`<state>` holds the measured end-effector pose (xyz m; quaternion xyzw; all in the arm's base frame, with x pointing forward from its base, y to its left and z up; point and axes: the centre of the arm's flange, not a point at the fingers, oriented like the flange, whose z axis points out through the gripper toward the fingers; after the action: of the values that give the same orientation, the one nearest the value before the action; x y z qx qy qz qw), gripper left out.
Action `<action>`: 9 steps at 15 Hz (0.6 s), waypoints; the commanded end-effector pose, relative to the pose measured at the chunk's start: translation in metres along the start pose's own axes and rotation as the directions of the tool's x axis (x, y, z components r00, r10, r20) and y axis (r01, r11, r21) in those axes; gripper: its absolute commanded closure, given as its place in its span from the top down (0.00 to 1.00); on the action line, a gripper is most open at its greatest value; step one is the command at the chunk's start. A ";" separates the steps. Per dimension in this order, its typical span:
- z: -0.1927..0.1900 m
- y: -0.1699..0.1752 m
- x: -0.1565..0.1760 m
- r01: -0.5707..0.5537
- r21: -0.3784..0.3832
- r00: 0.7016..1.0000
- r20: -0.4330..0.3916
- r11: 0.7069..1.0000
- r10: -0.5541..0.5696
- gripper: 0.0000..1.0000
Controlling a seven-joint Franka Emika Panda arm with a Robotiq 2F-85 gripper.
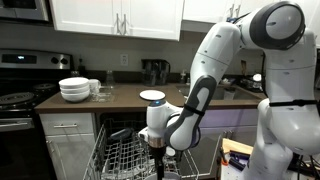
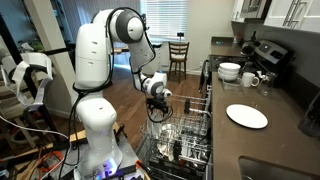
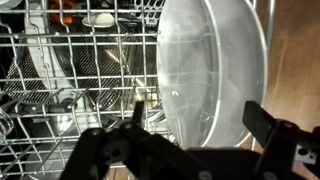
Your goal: Take the two plates out of the dishwasher and stack them on the plate on the counter
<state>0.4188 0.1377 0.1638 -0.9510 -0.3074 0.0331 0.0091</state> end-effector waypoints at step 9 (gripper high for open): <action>0.007 0.010 0.004 -0.015 0.012 1.000 -0.004 1.000 0.015 0.19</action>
<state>0.4228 0.1359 0.1589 -0.9523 -0.3029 0.0358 0.0085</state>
